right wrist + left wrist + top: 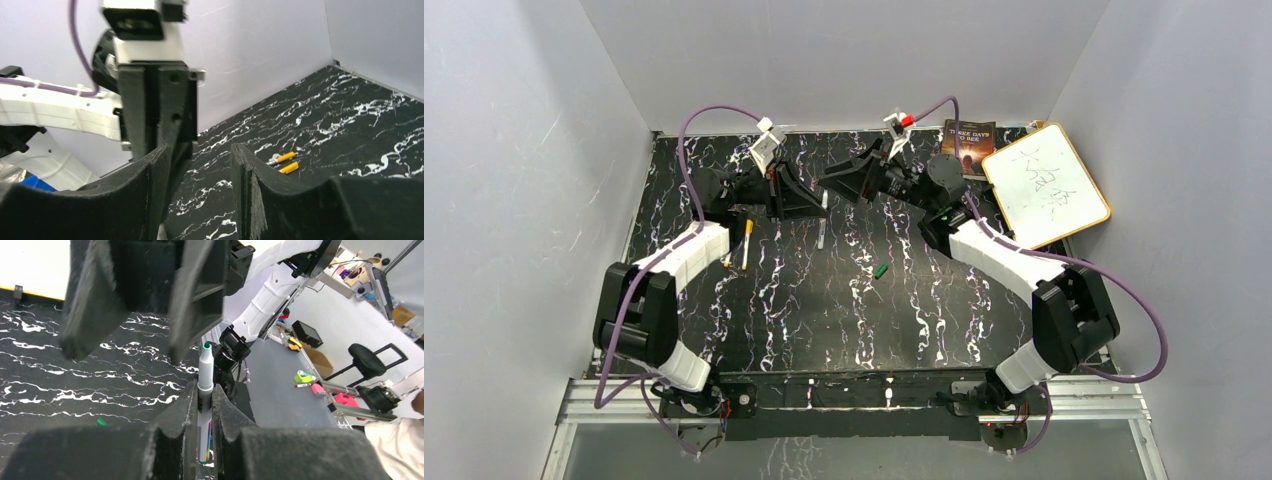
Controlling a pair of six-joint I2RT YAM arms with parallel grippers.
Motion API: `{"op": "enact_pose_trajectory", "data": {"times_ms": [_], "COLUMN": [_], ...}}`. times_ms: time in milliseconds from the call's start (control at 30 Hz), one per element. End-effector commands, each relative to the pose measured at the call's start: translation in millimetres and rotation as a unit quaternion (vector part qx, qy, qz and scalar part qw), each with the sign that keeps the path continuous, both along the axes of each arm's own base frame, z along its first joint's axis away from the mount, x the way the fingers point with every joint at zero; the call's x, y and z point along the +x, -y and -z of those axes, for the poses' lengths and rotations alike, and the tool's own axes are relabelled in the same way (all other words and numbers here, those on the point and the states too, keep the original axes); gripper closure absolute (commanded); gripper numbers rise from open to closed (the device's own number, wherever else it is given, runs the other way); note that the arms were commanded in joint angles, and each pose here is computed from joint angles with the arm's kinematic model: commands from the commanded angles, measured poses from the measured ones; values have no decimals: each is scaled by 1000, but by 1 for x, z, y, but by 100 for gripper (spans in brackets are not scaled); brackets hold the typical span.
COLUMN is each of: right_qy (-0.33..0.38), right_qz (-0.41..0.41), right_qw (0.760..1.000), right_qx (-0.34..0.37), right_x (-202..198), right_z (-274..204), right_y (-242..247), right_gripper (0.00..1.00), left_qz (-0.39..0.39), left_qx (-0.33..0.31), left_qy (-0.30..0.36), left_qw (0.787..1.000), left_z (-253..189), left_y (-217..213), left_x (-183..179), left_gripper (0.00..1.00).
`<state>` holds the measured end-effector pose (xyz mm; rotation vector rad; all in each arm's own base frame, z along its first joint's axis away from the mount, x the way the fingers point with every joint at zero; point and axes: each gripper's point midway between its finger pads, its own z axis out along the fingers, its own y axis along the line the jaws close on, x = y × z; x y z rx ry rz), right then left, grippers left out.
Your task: Insert the pens into the pen caps
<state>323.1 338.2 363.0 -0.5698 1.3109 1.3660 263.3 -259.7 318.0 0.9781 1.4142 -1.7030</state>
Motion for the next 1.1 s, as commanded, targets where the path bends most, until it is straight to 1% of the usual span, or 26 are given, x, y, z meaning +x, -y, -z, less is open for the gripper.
{"op": "enact_pose_trajectory", "data": {"times_ms": [0,67,167,267,367,467,733,800,867,967,1067], "right_qy": [13,12,14,17,30,41,57,59,61,61,55], "right_qz": [-7,-12,-14,-3,27,49,8,-21,-45,-57,-58], "right_qw": [1000,1000,1000,1000,999,997,995,995,994,995,996], "right_qx": [-15,-23,-9,10,36,51,77,75,76,58,35], "right_x": [1,-2,-9,-11,-8,-7,-23,-31,-39,-43,-42], "right_z": [-6,-3,-4,-14,-26,-37,-51,-49,-48,-42,-32], "right_y": [-6,-9,-6,-1,8,16,15,11,7,-2,-10], "right_gripper": [57,60,60,55,49,47,45,46,48,49,50], "left_qz": [3,-3,-6,-7,-7,-8,-11,-15,-17,-24,-21], "left_qx": [-7,-6,-8,-8,-8,-8,-9,-11,-9,-13,-20], "left_qy": [96,98,104,100,99,99,98,99,87,82,91], "left_qw": [995,995,995,995,995,995,995,995,996,996,995], "left_z": [-24,-23,-24,-22,-22,-22,-22,-23,-21,-23,-28], "left_y": [-3,-2,-2,-2,-2,-2,-2,-1,0,0,0], "left_x": [-12,-9,-7,-7,-7,-8,-7,-5,-2,1,-1], "left_gripper": [100,100,100,100,100,100,100,100,100,100,100]}}
